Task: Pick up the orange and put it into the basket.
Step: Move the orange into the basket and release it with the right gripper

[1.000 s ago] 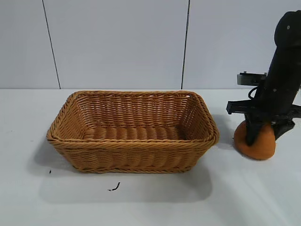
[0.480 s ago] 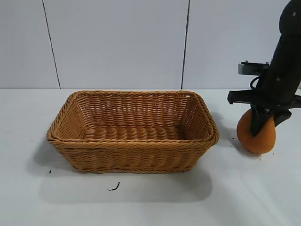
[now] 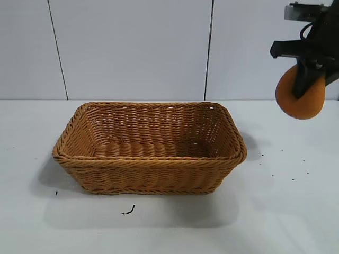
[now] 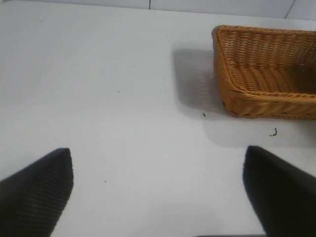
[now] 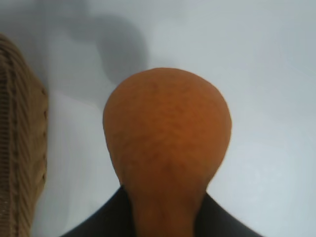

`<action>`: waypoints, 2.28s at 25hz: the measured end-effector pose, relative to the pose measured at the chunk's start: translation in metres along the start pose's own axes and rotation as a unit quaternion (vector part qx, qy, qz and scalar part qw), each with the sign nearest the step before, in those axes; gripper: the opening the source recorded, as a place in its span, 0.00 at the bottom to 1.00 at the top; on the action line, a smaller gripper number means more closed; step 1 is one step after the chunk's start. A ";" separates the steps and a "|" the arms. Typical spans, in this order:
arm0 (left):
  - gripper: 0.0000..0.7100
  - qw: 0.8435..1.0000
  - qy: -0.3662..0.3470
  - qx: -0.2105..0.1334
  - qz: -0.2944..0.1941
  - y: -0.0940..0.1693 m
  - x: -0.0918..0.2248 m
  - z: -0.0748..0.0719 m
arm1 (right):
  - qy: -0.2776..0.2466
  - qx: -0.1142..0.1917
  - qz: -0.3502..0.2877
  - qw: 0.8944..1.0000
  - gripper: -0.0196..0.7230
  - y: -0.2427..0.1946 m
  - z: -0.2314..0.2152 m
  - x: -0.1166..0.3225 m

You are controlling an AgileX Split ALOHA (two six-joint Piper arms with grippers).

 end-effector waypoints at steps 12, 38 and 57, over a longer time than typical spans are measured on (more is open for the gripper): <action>0.95 1.000 0.000 0.000 0.000 0.000 0.000 0.000 | 0.064 -0.034 -0.025 0.997 0.17 0.017 0.060 -0.016; 0.95 1.000 0.000 0.000 0.000 0.000 0.000 0.000 | 0.190 -0.103 -0.002 0.976 0.17 -0.070 0.221 0.018; 0.95 1.000 0.000 0.000 0.000 0.000 0.000 0.000 | 0.187 -0.093 0.034 0.977 0.85 -0.122 0.220 0.031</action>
Point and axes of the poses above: a point on each arm's last joint axis where the gripper is mounted, y pointing back along that axis away from the gripper, z along the wrist's bending axis when the last joint is at zero, x = y × z, the point moved 6 cm from there along -y, pointing out along that axis toward the gripper, and after that the axes turned 5 degrees about y, right-handed, at the moved point
